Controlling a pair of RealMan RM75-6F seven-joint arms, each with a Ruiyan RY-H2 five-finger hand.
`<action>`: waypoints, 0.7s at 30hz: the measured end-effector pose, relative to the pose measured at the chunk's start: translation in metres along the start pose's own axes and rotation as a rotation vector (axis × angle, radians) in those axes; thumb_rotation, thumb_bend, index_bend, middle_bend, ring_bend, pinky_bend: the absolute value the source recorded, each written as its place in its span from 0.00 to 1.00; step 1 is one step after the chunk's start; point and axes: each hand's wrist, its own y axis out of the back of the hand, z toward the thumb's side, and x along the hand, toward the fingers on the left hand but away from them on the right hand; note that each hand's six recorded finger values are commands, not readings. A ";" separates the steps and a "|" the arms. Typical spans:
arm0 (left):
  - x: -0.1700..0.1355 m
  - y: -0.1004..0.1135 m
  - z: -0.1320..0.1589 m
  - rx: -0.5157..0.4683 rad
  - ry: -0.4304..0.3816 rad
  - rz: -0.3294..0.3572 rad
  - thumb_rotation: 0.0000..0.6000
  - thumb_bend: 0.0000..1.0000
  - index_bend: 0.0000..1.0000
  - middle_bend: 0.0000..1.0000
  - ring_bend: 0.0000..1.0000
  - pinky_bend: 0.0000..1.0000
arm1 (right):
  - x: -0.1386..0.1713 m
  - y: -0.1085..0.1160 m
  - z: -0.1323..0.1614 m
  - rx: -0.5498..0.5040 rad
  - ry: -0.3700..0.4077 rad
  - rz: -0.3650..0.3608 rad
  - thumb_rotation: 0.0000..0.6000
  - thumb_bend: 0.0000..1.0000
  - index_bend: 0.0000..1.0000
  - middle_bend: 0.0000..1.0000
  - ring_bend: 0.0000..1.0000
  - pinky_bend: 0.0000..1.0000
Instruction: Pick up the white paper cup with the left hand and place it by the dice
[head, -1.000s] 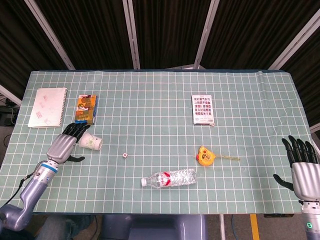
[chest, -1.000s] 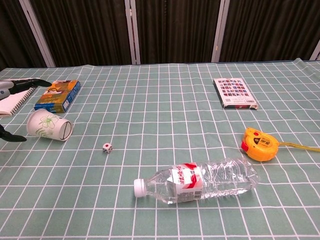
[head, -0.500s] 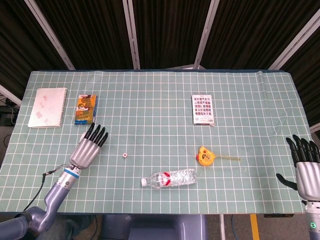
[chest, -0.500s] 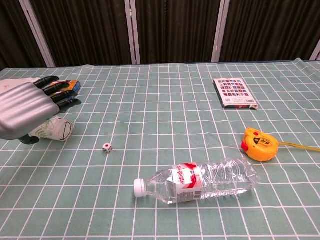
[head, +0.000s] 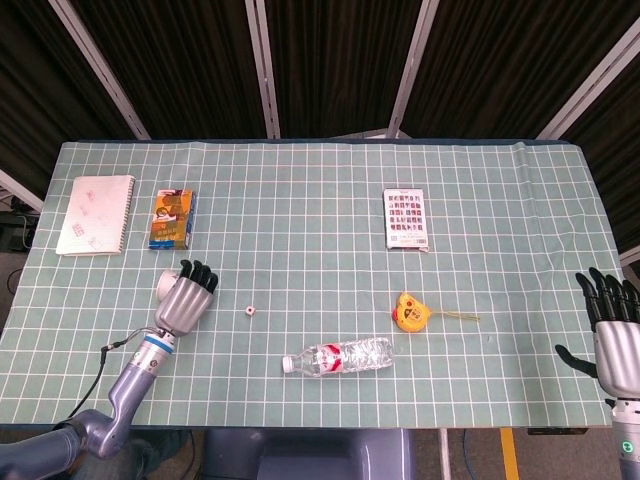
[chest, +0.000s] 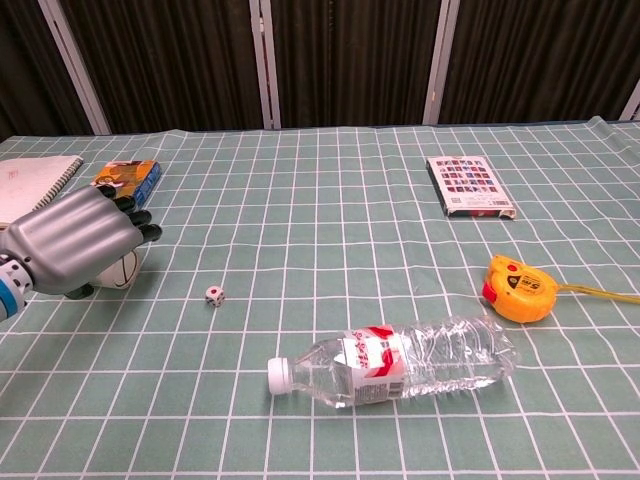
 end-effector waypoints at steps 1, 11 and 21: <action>0.000 -0.001 0.000 0.004 0.001 -0.001 1.00 0.00 0.40 0.39 0.36 0.41 | 0.000 0.000 0.000 0.000 0.000 0.001 1.00 0.00 0.00 0.00 0.00 0.00; -0.001 0.002 -0.016 -0.125 0.070 -0.012 1.00 0.00 0.46 0.44 0.42 0.45 | 0.000 0.000 -0.001 -0.004 -0.002 0.001 1.00 0.00 0.00 0.00 0.00 0.00; -0.002 0.032 -0.064 -0.766 0.171 0.060 1.00 0.00 0.46 0.42 0.41 0.45 | 0.000 0.000 0.002 -0.013 0.006 0.006 1.00 0.00 0.00 0.00 0.00 0.00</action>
